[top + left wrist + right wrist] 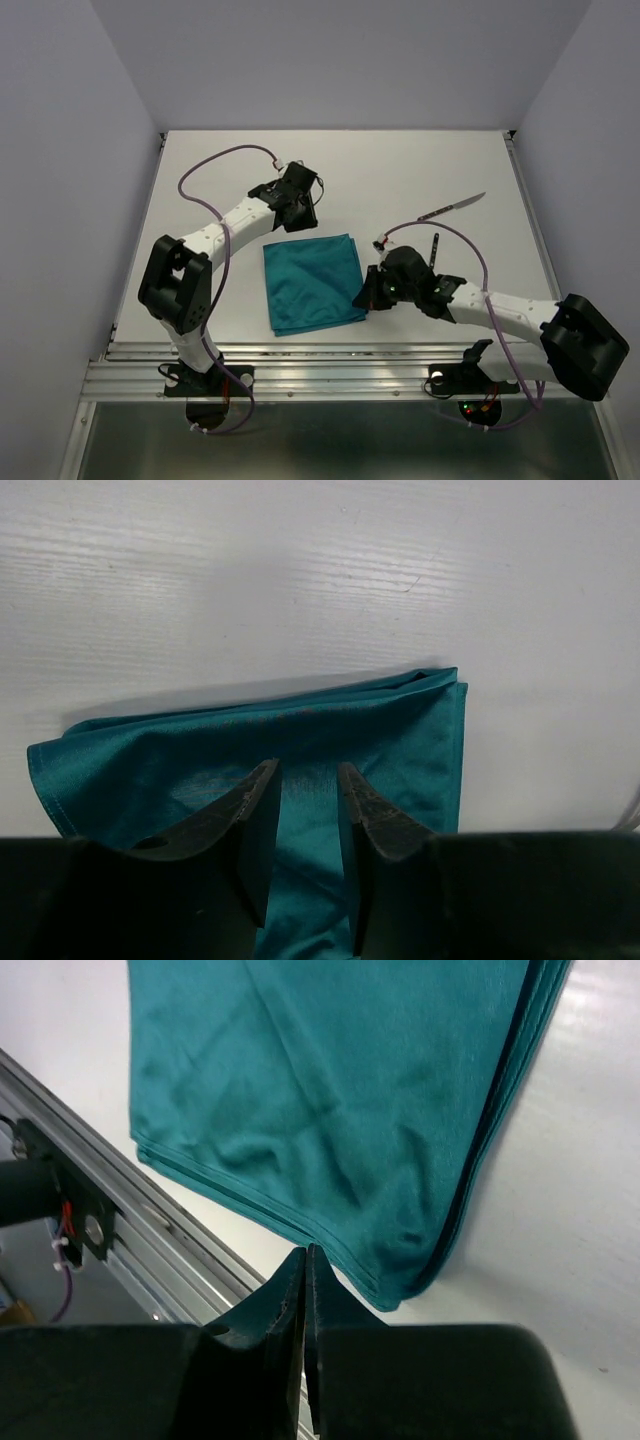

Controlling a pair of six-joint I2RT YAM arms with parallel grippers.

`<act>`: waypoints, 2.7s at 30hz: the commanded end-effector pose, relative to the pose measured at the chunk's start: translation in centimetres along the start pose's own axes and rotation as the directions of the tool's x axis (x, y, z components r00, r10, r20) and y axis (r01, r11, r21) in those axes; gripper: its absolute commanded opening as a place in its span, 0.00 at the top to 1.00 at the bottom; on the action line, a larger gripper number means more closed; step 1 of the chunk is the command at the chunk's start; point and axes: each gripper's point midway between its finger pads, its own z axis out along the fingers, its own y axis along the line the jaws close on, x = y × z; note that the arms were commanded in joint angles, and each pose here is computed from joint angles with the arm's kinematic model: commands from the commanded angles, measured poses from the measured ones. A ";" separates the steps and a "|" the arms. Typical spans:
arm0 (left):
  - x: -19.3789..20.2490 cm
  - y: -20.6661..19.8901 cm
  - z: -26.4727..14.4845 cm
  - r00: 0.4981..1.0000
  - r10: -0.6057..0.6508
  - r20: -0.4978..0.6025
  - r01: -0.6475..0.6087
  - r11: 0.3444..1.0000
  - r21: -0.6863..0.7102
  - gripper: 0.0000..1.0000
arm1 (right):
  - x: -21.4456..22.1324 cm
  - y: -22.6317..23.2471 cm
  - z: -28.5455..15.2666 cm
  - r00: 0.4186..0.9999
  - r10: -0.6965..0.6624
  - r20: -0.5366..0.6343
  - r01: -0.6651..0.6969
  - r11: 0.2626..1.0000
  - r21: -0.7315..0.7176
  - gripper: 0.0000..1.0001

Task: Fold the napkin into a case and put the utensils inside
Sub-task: Smooth out the lower triangle-folded napkin at the center of the board.

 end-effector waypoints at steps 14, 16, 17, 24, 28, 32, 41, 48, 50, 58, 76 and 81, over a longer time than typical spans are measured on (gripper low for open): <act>-1.0 -1.2 -0.1 1.000 0.003 0.013 -0.004 1.000 0.027 0.60 | 5.2 -5.6 0.6 0.992 0.114 -0.053 -0.106 0.984 0.141 0.99; -1.0 -1.2 -0.1 1.000 0.005 0.013 -0.005 1.000 0.029 0.60 | 4.5 -5.2 0.3 0.994 0.108 -0.031 -0.103 0.986 0.129 0.99; -1.1 -1.3 -0.2 1.000 0.007 0.016 -0.007 0.999 0.031 0.60 | 4.3 -5.1 0.1 0.995 0.101 -0.023 -0.098 0.987 0.131 0.99; -1.0 -2.3 -0.2 1.000 0.024 0.015 -0.025 0.999 0.044 0.60 | 0.1 -4.7 -2.2 0.984 0.077 0.158 -0.107 0.976 0.188 0.98; -0.6 -3.1 0.1 0.999 0.041 0.005 -0.042 0.998 0.049 0.60 | -0.4 -5.8 -2.0 0.980 0.081 0.184 -0.127 0.959 0.252 0.97; 0.0 -3.9 0.7 0.998 0.055 -0.014 -0.054 0.997 0.054 0.60 | -0.9 -6.8 -0.9 0.978 0.099 0.184 -0.154 0.937 0.314 0.98; 1.7 -6.6 2.9 0.993 0.097 -0.070 -0.089 0.990 0.107 0.63 | -2.1 -6.9 0.9 0.985 0.071 0.159 -0.125 0.923 0.363 0.98; 2.2 -8.1 5.5 0.988 0.122 -0.090 -0.113 0.988 0.101 0.64 | -3.5 -6.8 1.4 0.982 0.062 0.181 -0.127 0.917 0.378 0.98; 2.5 -8.0 6.6 0.986 0.133 -0.103 -0.124 0.988 0.088 0.66 | -3.7 -6.6 1.3 0.980 0.063 0.188 -0.131 0.918 0.375 0.98; 3.0 -8.7 9.5 0.980 0.152 -0.129 -0.142 0.986 0.086 0.68 | -3.8 -6.3 0.3 0.975 0.067 0.212 -0.142 0.921 0.362 0.98; 1.3 -9.2 7.4 0.984 0.163 -0.073 -0.157 0.984 0.080 0.69 | -6.2 -6.8 0.4 0.971 0.067 0.230 -0.152 0.914 0.377 0.88; 2.0 -9.3 8.1 0.982 0.166 -0.090 -0.160 0.984 0.077 0.66 | -6.6 -6.7 0.8 0.975 0.061 0.215 -0.139 0.917 0.373 0.79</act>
